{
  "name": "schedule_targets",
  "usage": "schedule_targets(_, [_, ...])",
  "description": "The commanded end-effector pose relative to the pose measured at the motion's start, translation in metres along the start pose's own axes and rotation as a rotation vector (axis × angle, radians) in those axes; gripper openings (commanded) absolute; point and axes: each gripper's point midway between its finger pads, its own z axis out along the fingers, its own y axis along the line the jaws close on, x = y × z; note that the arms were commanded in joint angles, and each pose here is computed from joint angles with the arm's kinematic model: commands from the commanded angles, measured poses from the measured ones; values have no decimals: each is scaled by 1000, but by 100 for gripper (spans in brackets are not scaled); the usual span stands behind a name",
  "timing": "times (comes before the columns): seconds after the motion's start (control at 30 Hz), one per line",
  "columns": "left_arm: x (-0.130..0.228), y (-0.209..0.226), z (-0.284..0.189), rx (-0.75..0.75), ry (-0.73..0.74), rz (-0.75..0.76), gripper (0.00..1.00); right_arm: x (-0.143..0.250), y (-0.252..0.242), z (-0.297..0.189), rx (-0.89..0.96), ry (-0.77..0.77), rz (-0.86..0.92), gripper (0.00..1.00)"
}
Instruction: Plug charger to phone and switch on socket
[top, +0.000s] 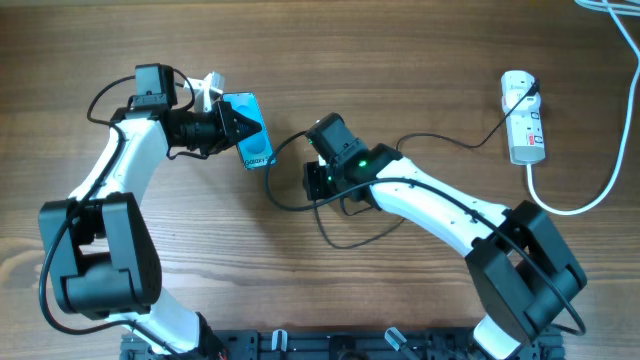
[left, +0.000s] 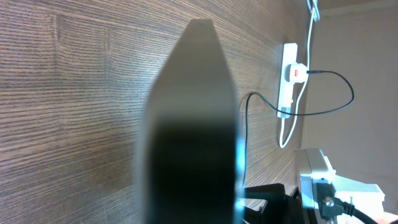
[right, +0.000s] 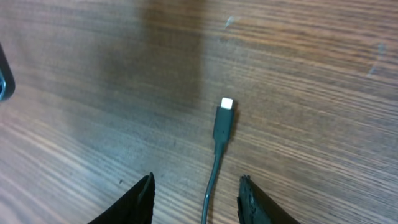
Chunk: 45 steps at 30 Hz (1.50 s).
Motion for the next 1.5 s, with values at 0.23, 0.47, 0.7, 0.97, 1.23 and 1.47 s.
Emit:
schedule_targets(0.23, [-3,-2,-5,-2,-17,32,4,12,-4,41,66,13,8,39])
schedule_targets(0.47, [-3,-2,-5,-2,-17,32,4,9,-21,52,150,-14,6,32])
schedule_targets(0.7, [-2,-2,-5,-2,-15,31,4,21,-31,66,180,32,1,24])
schedule_targets(0.97, [-2,-2,-5,-2,-15,30,4,-13,-102,13,396,122,96,24])
schedule_targets(1.23, [-2,-2,-5,-2,-15,27,4,2,-82,10,70,295,263,47])
schedule_targets(1.47, [-2,-2,-5,-2,-15,27,4,4,-51,16,8,289,259,46])
